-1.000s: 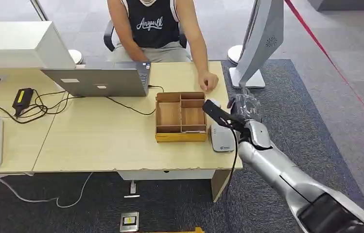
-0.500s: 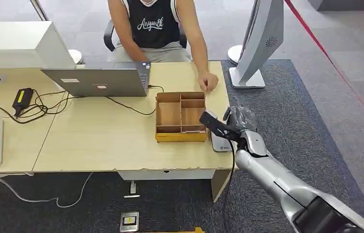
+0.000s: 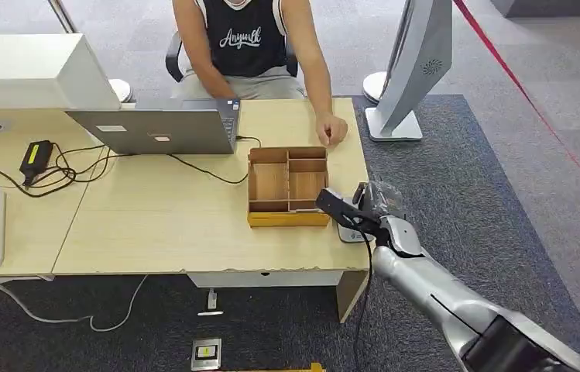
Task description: Pass the card to the sensor for recognition and then transmit it.
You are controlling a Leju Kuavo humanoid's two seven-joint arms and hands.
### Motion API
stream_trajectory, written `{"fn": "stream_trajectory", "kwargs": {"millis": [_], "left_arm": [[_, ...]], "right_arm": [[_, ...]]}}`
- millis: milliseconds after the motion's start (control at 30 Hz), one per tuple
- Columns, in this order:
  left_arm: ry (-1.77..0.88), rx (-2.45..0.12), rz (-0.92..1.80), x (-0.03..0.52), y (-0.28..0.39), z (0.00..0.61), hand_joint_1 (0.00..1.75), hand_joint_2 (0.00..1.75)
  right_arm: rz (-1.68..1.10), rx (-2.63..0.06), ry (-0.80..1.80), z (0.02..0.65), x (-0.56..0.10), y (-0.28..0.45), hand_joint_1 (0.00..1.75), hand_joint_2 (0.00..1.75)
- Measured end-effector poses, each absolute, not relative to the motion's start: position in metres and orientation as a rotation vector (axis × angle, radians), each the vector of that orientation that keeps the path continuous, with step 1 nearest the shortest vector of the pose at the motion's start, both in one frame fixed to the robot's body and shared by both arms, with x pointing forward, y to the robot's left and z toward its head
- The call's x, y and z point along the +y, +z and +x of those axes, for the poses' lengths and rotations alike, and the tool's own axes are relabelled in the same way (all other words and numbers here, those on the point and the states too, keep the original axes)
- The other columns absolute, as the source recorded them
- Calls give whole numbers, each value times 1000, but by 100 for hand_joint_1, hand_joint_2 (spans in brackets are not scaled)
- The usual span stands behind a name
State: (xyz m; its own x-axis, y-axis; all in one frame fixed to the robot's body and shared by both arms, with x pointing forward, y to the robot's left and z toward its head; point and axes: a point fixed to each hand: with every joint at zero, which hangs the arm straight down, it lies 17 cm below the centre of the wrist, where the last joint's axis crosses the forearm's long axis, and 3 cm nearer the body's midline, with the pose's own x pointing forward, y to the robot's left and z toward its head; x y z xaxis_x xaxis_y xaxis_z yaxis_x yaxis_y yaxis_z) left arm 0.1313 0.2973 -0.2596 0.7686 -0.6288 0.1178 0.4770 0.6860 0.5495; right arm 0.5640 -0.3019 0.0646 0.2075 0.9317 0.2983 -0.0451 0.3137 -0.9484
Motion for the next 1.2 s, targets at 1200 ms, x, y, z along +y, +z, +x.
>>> {"fn": "stream_trajectory", "kwargs": {"millis": [1200], "left_arm": [[-625, -296, 518, 300, -261, 128, 0, 0]], "right_arm": [[-972, -1146, 838, 561, -296, 52, 175, 175]]}}
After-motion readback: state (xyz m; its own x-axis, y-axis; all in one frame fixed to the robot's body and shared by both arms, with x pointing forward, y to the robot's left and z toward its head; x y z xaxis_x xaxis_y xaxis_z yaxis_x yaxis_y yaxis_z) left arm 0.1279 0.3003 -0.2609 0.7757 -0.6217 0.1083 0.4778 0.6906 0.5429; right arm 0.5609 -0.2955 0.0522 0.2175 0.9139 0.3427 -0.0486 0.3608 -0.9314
